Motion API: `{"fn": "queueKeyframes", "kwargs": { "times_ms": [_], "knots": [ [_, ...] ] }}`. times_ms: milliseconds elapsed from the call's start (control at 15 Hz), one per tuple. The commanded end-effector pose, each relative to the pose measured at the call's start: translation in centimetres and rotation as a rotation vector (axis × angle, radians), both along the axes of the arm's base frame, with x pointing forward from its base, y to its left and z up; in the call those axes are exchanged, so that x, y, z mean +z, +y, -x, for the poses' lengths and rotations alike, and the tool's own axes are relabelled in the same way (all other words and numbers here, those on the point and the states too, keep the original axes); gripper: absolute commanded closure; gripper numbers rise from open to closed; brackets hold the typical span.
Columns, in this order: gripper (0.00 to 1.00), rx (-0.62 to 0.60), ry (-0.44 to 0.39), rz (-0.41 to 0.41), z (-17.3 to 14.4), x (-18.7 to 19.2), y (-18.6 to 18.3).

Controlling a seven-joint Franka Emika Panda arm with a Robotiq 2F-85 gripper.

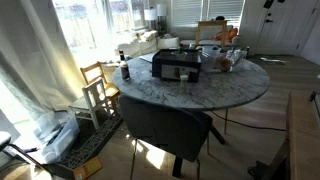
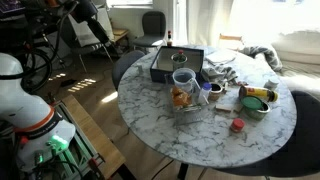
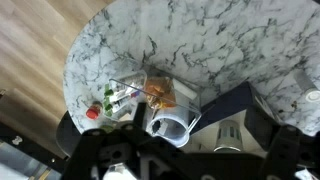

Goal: Take the gloves out of the jar

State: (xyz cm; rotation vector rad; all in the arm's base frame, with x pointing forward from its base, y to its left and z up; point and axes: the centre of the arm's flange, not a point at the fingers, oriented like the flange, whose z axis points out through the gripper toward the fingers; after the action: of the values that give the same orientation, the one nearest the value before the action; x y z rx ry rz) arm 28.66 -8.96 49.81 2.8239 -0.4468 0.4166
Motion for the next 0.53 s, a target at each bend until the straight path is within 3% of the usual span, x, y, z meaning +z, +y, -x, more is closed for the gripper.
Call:
{"fn": "queueKeyframes", "kwargs": {
  "times_ms": [0,467],
  "knots": [
    [0.0,0.0,0.01,-0.003,0.06,-0.5,0.02],
    [0.0,0.0,0.028,-0.008,0.07,-1.32,0.02]
  ]
}}
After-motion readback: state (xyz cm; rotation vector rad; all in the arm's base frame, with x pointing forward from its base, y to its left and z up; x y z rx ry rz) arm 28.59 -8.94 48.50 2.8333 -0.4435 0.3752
